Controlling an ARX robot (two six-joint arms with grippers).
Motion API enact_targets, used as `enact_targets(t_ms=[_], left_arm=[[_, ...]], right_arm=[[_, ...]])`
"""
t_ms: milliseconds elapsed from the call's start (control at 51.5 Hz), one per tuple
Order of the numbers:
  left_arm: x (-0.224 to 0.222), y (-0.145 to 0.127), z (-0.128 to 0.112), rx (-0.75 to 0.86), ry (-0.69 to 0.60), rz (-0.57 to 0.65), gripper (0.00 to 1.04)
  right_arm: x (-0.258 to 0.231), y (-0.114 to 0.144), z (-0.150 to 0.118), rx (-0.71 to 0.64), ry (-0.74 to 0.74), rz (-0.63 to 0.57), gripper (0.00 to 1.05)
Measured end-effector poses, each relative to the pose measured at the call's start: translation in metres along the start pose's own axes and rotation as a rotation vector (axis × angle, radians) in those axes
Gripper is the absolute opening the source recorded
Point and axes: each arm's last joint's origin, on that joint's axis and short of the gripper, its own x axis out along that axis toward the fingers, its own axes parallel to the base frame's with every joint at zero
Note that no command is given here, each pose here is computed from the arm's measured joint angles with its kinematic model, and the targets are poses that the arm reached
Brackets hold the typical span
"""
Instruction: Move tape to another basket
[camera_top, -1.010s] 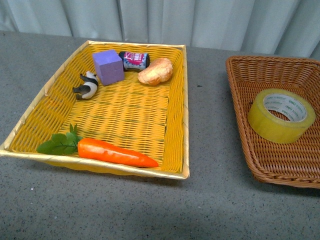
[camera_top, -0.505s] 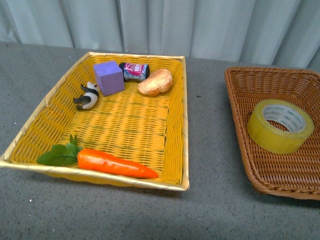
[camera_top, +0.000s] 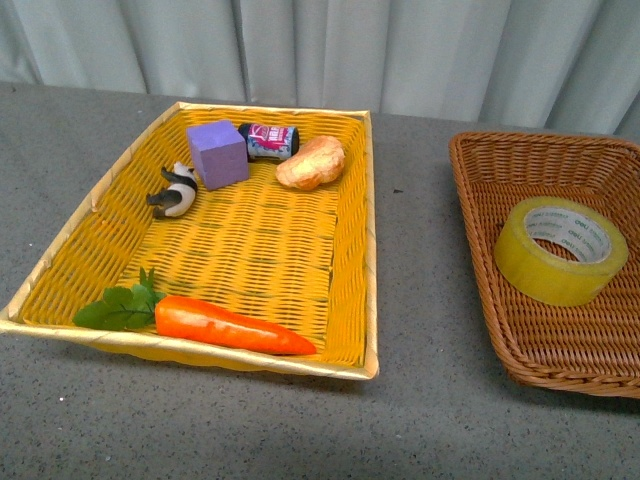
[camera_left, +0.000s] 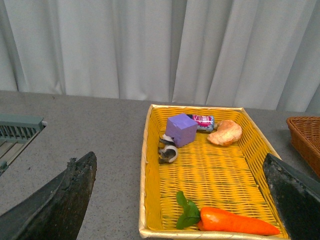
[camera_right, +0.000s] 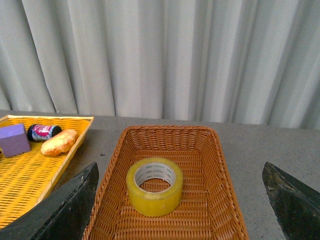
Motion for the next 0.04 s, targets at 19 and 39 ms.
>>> enact_targets(t_ms=[19,39], left_arm=[[0.0,0.0,0.0,0.0,0.0,0.0,0.98],[0.0,0.0,0.0,0.0,0.0,0.0,0.98]], right_arm=[[0.0,0.0,0.0,0.0,0.0,0.0,0.96],[0.0,0.0,0.0,0.0,0.0,0.0,0.96]])
